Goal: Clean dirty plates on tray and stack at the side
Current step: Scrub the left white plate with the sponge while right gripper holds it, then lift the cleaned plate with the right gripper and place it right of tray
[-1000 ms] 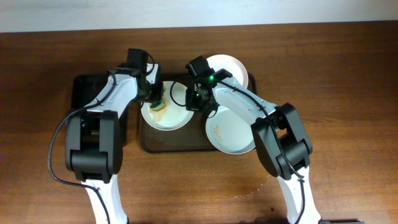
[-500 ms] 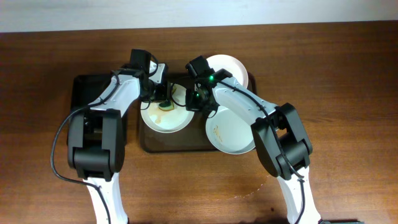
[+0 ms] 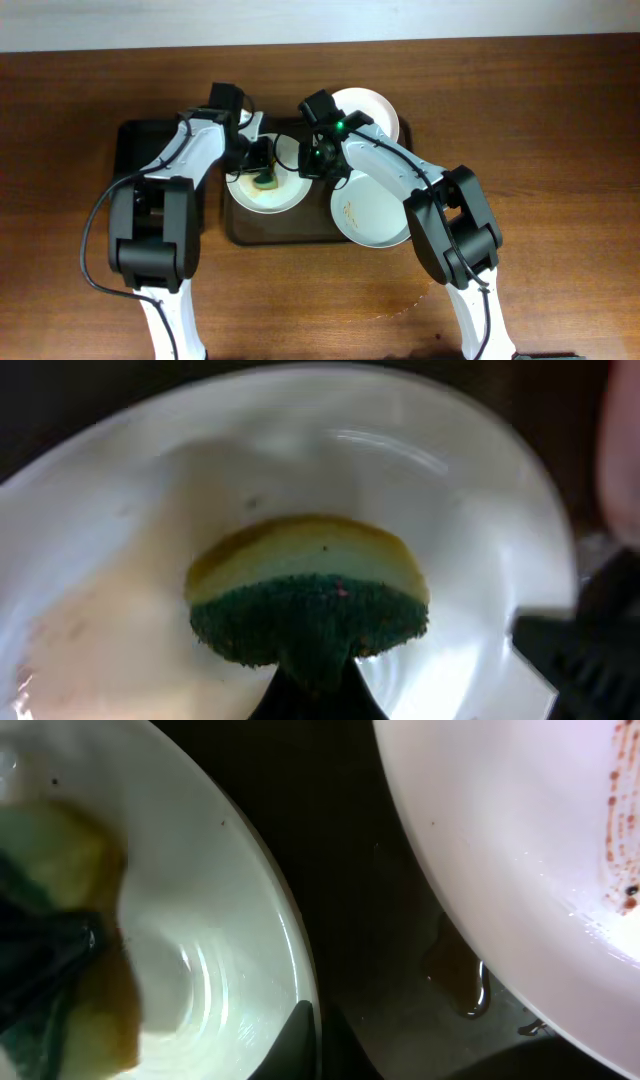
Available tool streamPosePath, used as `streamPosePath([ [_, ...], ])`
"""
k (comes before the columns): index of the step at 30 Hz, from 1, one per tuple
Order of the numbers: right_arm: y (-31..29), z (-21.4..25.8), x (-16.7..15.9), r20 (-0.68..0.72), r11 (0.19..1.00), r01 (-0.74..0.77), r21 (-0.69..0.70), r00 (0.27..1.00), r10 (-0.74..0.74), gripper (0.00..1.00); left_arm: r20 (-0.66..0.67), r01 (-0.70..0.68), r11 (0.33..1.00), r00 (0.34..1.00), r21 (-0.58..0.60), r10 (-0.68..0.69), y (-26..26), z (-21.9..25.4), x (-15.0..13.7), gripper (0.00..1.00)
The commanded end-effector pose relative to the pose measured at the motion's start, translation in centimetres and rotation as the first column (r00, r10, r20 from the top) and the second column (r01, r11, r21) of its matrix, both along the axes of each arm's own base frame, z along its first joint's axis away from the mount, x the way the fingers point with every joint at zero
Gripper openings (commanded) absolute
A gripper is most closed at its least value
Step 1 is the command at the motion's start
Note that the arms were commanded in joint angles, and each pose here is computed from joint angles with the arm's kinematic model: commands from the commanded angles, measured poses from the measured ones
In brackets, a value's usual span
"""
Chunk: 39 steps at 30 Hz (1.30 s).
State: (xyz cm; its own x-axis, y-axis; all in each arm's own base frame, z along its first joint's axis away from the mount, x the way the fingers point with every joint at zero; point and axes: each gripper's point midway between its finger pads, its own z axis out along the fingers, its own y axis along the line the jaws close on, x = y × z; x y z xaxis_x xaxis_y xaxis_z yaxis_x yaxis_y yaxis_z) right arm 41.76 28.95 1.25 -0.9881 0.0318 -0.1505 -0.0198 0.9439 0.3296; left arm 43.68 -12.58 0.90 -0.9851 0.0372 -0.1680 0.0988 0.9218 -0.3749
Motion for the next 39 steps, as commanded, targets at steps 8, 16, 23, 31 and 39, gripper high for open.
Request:
streamPosePath([
  [8,0.1,-0.2,0.3,0.001,1.0,-0.001,0.005,1.0,0.001,0.04,-0.058,-0.065,0.921,0.994,0.385,0.094,6.6,-3.4,-1.7,0.01],
  [16,0.2,-0.2,0.2,-0.003,1.0,-0.004,0.011,1.0,0.004,0.04,-0.175,0.11,0.992,0.977,-0.059,-0.119,-0.8,-1.7,-5.0,0.01],
  [23,0.3,-0.2,0.1,-0.005,1.0,-0.005,0.01,1.0,0.005,0.05,0.115,-0.021,0.981,0.993,0.191,-0.001,2.9,-1.8,2.8,0.01],
  [31,0.6,-1.3,-1.5,-0.051,1.0,-0.023,-0.008,0.998,0.022,0.27,0.14,-0.146,0.97,0.983,0.194,0.12,8.9,10.9,5.6,0.01],
  [39,1.3,-0.9,-1.5,-0.05,0.999,-0.039,0.036,0.998,0.04,0.04,0.124,-0.161,0.97,0.983,0.183,0.139,10.2,11.0,5.3,0.01],
])
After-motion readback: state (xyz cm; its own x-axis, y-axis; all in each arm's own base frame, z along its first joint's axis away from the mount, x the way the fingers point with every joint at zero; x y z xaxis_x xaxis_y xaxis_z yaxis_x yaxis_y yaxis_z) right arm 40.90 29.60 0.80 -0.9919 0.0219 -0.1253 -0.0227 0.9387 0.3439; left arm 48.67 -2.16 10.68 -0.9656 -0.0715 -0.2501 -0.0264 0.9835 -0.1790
